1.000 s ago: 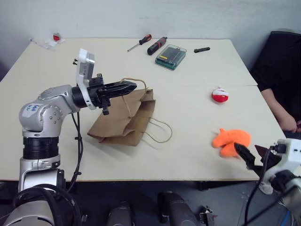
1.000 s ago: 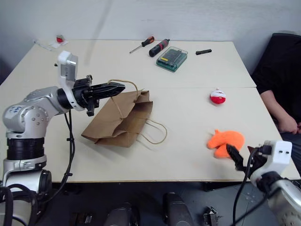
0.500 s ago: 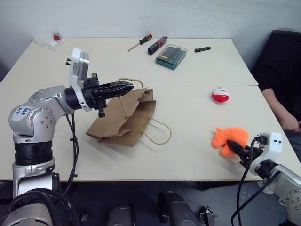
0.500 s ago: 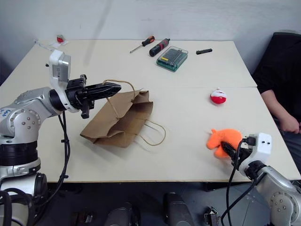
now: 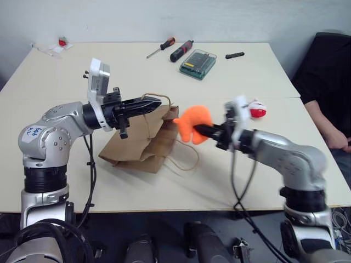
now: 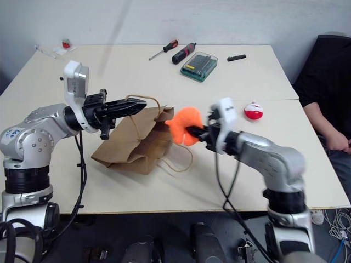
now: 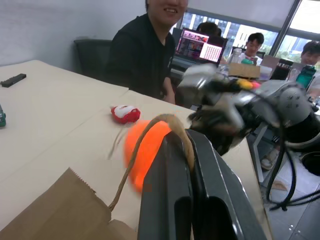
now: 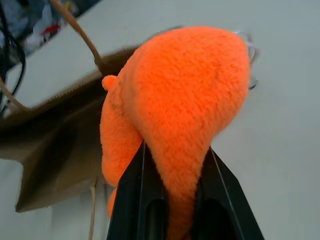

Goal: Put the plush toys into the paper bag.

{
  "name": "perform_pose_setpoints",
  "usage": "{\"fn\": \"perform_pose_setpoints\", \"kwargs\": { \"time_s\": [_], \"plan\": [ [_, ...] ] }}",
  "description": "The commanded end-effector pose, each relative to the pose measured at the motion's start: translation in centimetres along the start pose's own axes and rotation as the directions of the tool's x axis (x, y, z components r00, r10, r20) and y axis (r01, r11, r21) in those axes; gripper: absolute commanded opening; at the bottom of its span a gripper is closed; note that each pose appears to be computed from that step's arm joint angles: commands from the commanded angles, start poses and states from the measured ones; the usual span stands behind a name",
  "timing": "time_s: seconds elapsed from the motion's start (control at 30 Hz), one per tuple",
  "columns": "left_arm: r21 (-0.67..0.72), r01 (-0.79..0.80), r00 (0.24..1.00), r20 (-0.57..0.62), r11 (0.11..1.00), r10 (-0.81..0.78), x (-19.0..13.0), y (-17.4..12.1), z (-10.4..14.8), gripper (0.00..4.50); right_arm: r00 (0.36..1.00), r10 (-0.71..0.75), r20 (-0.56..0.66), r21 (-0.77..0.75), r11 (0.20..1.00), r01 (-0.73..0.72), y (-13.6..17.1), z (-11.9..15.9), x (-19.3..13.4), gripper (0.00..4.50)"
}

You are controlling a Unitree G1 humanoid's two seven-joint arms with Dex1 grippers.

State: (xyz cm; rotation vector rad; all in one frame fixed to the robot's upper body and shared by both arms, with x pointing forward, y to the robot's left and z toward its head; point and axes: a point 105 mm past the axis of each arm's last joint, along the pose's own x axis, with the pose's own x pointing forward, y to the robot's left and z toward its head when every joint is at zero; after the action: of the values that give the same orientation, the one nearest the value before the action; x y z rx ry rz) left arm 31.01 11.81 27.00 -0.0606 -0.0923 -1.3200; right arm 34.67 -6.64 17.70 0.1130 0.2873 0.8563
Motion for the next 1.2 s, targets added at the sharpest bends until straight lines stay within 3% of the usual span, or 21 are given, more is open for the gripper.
{"fn": "perform_pose_setpoints", "kwargs": {
  "time_s": [0.03,0.27,0.43,0.57,0.77,0.9,1.03,1.2],
  "plan": [
    [0.082,0.051,0.998,-0.049,0.995,-0.047,0.7,-0.7,-0.3,0.0,0.997,0.074,-0.006,-0.072,0.995,-0.074,1.2,0.8,1.7,0.09],
    [0.076,0.077,0.996,-0.042,0.994,-0.074,1.5,-0.7,-0.9,0.0,0.957,0.246,-0.154,-0.252,0.927,-0.278,4.9,-0.4,3.2,0.09],
    [0.079,0.107,0.994,-0.033,0.991,-0.104,2.3,-1.0,-0.6,0.0,0.949,0.225,-0.222,-0.527,0.791,-0.311,5.2,-0.4,4.1,0.09],
    [0.083,0.125,0.992,-0.027,0.989,-0.123,2.8,-1.2,-0.3,0.0,0.936,0.309,-0.17,-0.514,0.783,-0.351,6.7,1.5,4.5,0.09],
    [0.073,0.186,0.982,0.007,0.98,-0.187,3.6,-2.0,0.6,0.0,0.856,0.474,-0.205,-0.387,0.764,-0.516,9.3,0.6,4.7,0.09],
    [0.079,0.204,0.976,0.062,0.976,-0.209,4.4,-2.4,1.8,0.0,0.904,0.412,-0.115,-0.254,0.867,-0.428,7.6,-0.1,7.7,0.09],
    [0.099,0.212,0.976,0.032,0.972,-0.216,4.4,-2.5,1.5,0.0,0.903,0.418,-0.104,-0.148,0.891,-0.429,7.1,-0.8,8.7,0.09],
    [0.118,0.163,0.986,0.002,0.98,-0.165,4.7,-0.5,0.6,0.0,0.954,0.284,-0.099,-0.236,0.924,-0.3,4.5,-0.4,8.7,0.09]
  ]
}}
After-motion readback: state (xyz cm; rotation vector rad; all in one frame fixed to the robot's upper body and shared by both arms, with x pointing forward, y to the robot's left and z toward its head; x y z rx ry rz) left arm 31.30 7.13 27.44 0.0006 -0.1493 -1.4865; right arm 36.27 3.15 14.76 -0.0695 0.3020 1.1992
